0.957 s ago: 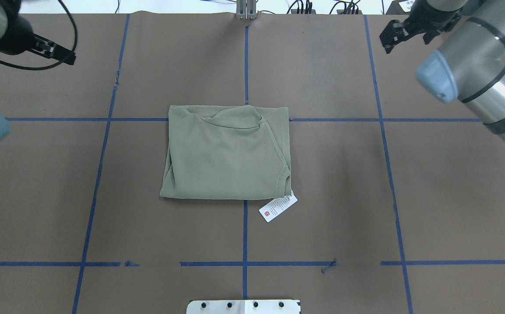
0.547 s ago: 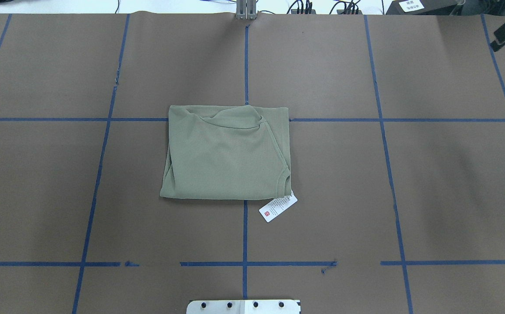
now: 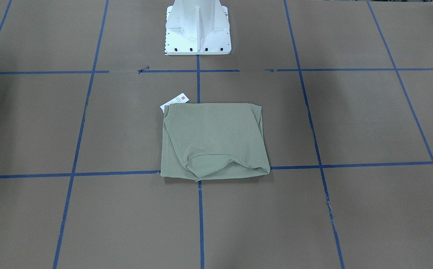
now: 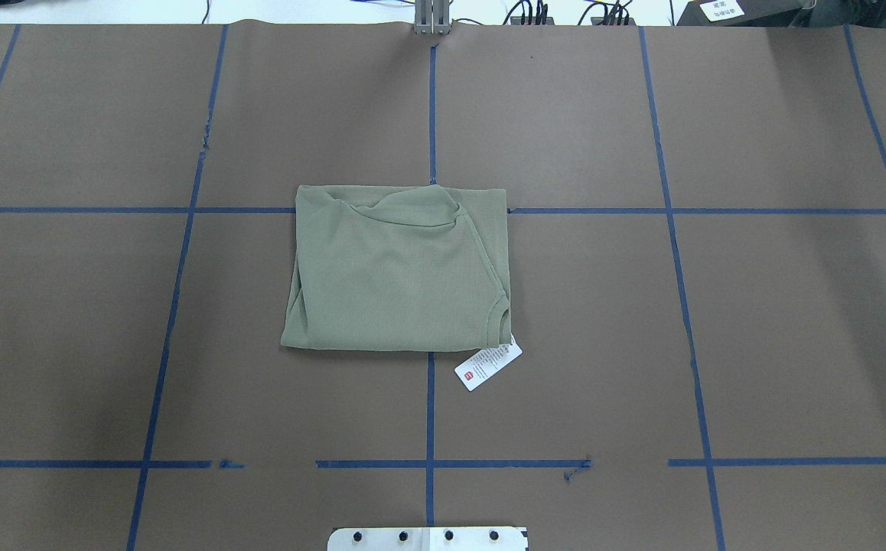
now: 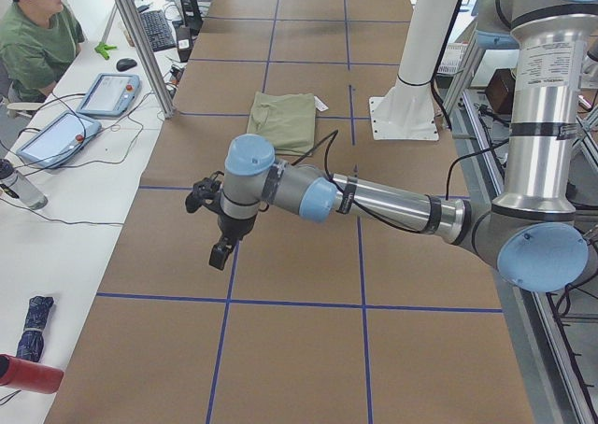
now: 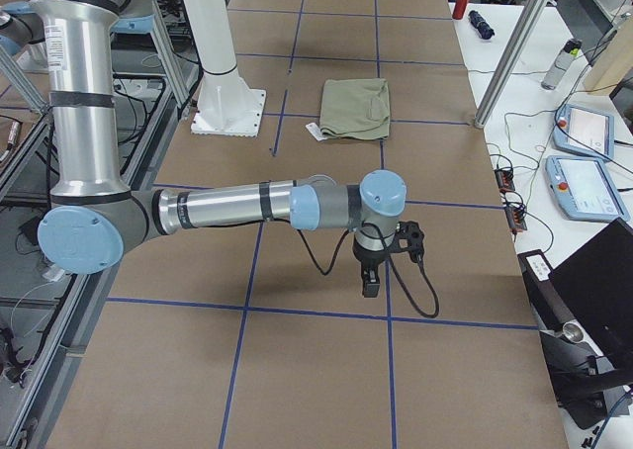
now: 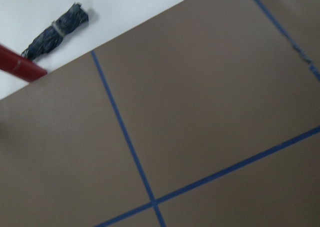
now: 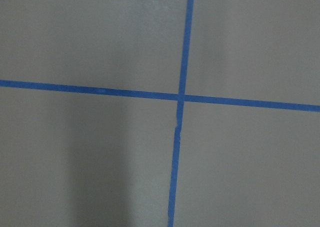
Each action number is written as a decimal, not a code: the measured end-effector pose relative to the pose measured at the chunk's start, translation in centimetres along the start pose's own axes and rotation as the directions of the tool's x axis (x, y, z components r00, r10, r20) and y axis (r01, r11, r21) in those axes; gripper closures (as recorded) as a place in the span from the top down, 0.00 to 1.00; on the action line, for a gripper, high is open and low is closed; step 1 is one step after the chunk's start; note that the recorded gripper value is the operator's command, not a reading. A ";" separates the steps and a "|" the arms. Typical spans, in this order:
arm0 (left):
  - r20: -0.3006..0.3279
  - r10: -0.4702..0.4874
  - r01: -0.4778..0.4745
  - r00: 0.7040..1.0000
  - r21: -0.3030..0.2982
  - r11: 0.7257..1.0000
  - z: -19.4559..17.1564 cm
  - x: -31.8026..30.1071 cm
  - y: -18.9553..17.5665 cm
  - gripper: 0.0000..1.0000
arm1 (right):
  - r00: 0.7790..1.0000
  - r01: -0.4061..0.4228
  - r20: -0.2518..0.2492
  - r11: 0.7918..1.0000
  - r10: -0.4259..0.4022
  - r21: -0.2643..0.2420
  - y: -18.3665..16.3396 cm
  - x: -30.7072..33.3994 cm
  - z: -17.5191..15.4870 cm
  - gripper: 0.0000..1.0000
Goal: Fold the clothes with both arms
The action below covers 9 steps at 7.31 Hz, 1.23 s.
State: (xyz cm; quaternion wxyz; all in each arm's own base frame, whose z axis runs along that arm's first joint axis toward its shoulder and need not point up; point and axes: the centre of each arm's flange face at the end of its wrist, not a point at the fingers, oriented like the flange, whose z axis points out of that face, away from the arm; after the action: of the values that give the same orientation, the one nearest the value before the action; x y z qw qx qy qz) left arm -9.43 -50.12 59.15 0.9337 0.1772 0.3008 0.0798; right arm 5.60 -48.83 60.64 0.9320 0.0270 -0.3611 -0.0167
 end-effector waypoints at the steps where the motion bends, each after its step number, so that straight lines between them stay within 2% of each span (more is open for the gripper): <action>1: -0.044 -0.006 0.005 0.999 -0.018 1.000 0.4 -1.1 1.1 1.00 | 0.999 -0.038 0.027 0.999 0.037 0.033 1.9 1.9 -1.3 1.00; 3: -0.119 -0.030 0.022 0.992 -0.066 0.998 1.1 -2.0 2.7 1.00 | 0.997 -0.068 0.038 0.997 0.066 0.045 3.6 2.9 -2.2 1.00; 7: -0.139 -0.093 0.075 0.986 -0.134 0.988 1.5 -2.4 4.6 1.00 | 0.996 -0.083 0.044 0.996 0.082 0.036 4.4 3.4 -1.8 1.00; 9: -0.139 -0.099 0.080 0.985 -0.142 0.987 1.3 -2.2 4.6 1.00 | 0.996 -0.082 0.043 0.996 0.081 0.037 4.5 3.4 -1.7 1.00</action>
State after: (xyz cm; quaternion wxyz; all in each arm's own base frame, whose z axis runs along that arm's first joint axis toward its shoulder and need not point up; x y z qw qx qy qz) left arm -10.58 -46.83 63.05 0.9218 0.0933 0.3696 0.0707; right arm 9.35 -44.48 61.92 0.9235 0.0297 -0.3815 0.0277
